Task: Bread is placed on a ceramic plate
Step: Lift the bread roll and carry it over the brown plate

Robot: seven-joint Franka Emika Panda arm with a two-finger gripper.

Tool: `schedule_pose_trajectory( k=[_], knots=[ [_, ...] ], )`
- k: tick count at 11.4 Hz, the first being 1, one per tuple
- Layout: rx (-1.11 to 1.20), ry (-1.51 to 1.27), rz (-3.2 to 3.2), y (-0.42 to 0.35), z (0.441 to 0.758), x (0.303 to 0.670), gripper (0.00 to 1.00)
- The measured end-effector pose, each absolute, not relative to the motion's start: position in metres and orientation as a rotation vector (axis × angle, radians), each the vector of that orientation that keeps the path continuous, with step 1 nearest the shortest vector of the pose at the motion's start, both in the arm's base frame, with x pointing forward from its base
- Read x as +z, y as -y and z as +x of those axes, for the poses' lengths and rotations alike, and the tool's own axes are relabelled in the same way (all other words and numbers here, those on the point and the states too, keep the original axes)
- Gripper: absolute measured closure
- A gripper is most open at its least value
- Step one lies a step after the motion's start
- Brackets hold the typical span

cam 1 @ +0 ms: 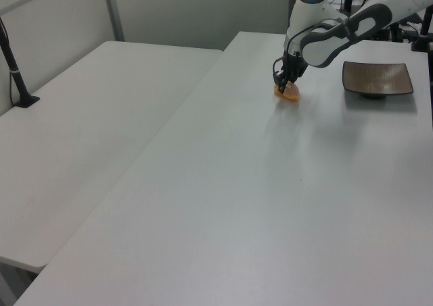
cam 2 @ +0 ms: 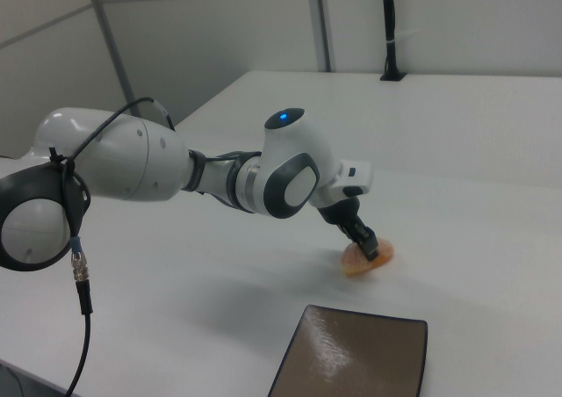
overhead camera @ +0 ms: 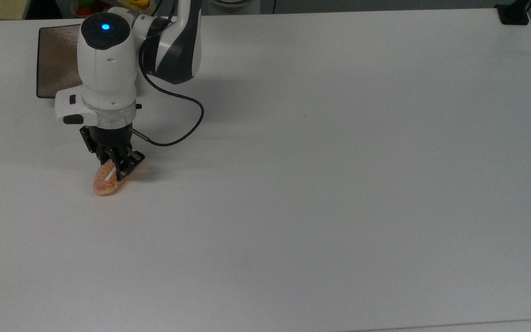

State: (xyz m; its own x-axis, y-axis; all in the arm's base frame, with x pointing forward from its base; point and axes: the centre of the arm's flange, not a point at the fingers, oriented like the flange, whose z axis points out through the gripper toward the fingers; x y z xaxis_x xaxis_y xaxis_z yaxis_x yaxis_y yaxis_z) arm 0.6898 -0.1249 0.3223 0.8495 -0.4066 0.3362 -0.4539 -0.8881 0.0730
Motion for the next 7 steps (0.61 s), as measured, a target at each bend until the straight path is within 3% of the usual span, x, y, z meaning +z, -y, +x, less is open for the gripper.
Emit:
schedule_pose_trajectory(
  k=[3, 7],
  knots=[
    [0.559, 0.694, 2.868, 0.131, 0.691, 0.363, 0.63],
    [0.415, 0.541, 2.919, 0.170, 0.642, 0.438, 0.64]
  ],
)
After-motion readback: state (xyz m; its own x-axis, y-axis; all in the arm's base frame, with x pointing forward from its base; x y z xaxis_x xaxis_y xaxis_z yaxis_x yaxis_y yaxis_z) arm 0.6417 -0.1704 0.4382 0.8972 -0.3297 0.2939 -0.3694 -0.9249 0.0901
